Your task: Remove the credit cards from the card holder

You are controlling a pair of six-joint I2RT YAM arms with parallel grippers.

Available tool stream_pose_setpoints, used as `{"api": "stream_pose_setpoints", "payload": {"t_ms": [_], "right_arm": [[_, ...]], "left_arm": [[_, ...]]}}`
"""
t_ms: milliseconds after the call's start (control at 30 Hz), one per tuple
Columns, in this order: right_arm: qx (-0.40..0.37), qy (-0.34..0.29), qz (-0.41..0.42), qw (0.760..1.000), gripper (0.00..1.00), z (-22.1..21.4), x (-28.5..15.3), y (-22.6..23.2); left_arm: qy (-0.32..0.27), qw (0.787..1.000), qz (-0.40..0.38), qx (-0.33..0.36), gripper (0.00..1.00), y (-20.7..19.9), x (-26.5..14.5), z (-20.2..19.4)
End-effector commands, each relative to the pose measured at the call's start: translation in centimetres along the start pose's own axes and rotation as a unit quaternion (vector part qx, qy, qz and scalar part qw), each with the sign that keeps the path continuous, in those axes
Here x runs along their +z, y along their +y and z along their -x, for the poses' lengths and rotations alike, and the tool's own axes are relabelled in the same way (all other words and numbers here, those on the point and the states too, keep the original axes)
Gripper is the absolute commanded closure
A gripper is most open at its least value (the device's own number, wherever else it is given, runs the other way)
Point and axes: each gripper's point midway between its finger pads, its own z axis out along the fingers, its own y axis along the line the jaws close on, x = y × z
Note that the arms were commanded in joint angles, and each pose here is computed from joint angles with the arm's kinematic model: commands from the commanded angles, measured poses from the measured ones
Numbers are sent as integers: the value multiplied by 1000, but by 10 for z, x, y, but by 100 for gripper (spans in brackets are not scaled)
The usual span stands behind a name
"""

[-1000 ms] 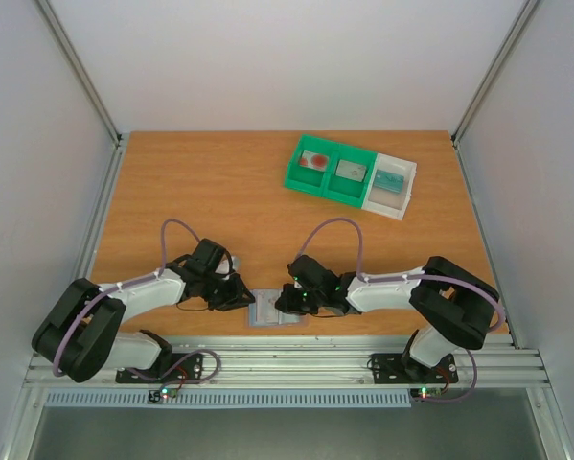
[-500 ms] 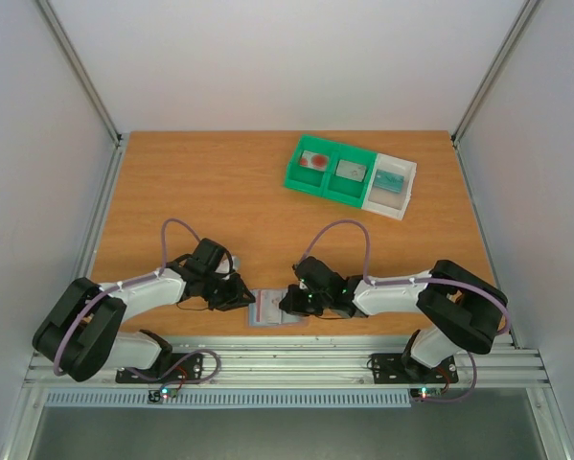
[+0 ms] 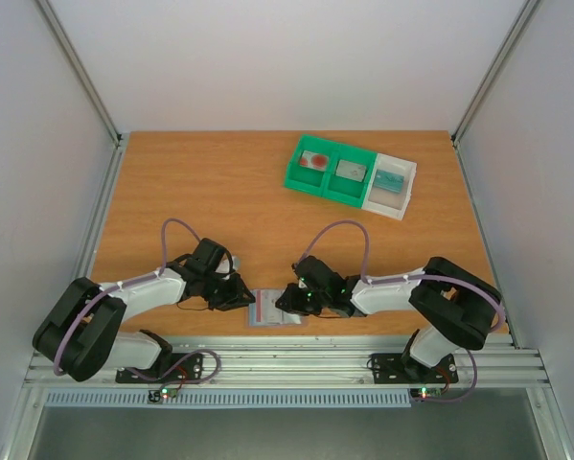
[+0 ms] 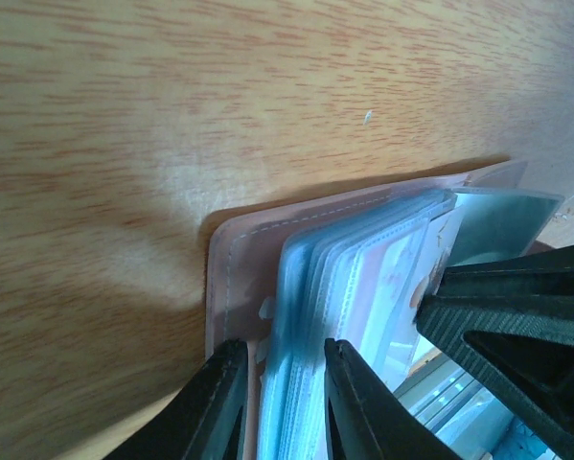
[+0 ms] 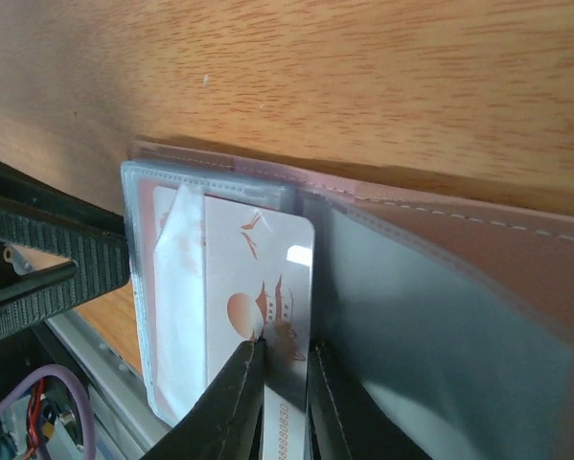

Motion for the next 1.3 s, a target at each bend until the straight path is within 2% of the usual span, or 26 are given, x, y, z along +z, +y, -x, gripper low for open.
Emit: {"api": "stream_pose_setpoints", "payload": {"t_ms": [0, 200, 567, 900, 1033, 1267], "right_arm": [[15, 1, -7, 1000, 89, -1, 4, -12], [21, -7, -6, 1000, 99, 0, -2, -18], [28, -30, -13, 999, 99, 1, -19, -26], [15, -44, 4, 999, 99, 4, -36, -14], [11, -41, 23, 999, 99, 4, -39, -3], [3, -57, 66, 996, 99, 8, -58, 20]], "left_arm": [[-18, 999, 31, 1, 75, 12, 2, 9], [-23, 998, 53, 4, 76, 22, 5, 11], [-29, 998, 62, 2, 75, 26, 5, 12], [-31, 998, 45, 2, 74, 15, -1, 12], [-34, 999, 17, 5, 68, 0, -7, 12], [-48, 998, -49, 11, 51, -40, -29, 14]]}}
